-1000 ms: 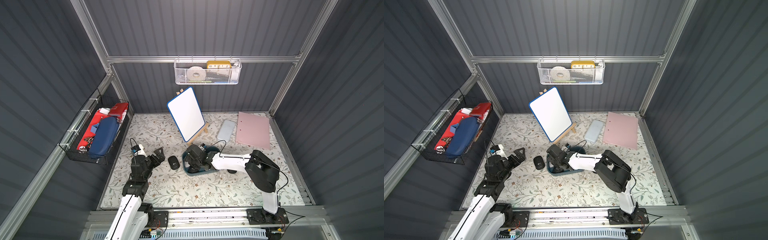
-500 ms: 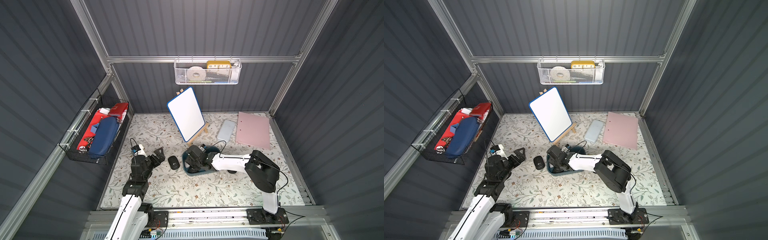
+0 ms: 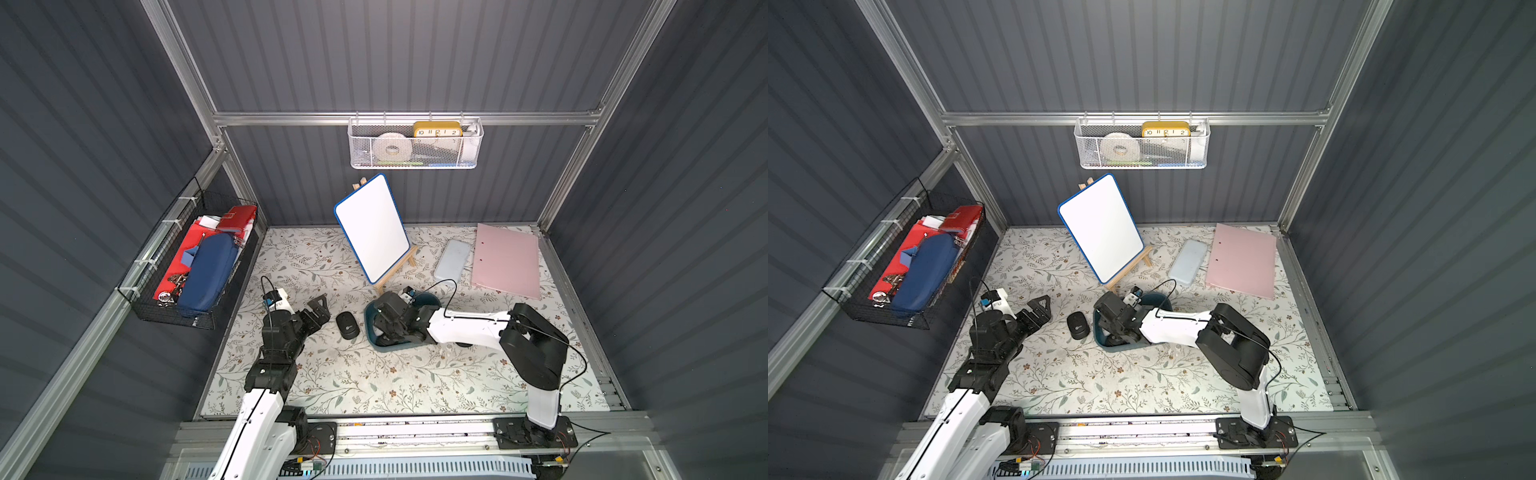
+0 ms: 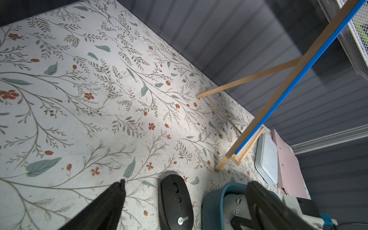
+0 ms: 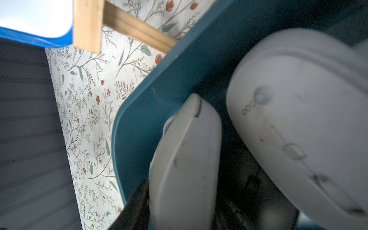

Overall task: Take out the mouse from the storage box
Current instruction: Pick up the mouse from the storage box.

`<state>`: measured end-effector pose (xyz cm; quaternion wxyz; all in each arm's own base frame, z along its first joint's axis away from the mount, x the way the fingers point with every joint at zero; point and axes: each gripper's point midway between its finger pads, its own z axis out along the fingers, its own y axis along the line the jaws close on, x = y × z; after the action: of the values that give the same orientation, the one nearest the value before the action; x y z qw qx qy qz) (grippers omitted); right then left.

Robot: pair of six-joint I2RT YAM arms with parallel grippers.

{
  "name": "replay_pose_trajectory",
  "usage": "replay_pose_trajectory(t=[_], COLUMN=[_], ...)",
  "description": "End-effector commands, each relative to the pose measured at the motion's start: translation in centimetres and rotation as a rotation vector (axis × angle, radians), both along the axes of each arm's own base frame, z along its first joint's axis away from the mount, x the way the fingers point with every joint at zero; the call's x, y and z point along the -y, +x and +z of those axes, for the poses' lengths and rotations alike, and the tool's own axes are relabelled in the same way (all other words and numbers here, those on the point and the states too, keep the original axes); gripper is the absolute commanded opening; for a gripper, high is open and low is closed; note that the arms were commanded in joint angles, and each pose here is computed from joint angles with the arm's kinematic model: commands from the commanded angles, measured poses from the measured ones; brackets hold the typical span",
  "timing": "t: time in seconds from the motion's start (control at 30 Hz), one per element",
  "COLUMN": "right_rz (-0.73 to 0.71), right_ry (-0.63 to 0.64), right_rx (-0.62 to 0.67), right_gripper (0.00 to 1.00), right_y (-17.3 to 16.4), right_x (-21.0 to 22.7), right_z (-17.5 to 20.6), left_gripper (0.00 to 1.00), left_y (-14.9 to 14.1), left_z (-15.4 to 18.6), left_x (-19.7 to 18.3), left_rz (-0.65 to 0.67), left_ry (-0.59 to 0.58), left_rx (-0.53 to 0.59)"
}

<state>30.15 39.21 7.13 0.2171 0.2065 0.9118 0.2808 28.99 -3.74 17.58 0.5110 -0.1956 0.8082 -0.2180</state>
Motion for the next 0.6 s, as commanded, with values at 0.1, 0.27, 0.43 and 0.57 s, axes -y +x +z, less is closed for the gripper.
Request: replay_pose_trajectory(t=[0.1,0.27,0.43,0.57], right_rz=[0.067,0.123,0.15,0.193], right_ry=[-0.068,-0.093,-0.105,-0.104], right_rx=[0.078,0.119,0.145,0.158], right_gripper=[0.3,0.29,0.29,0.29], right_y=[-1.0,-2.4,-3.7,-5.1], right_x=[1.6,2.9,4.8,6.0], right_z=[2.9,5.0,6.7,7.5], left_gripper=[0.99,0.99,1.0,0.99], left_y=[0.1,0.1,0.1,0.1], left_z=[-0.1,-0.2,-0.3,-0.1], left_x=[0.1,0.2,0.2,0.2], left_rz=[-0.02,-0.023,-0.023,-0.022], left_ry=[0.019,0.019,0.019,0.02], left_rx=[0.013,0.009,0.007,0.014])
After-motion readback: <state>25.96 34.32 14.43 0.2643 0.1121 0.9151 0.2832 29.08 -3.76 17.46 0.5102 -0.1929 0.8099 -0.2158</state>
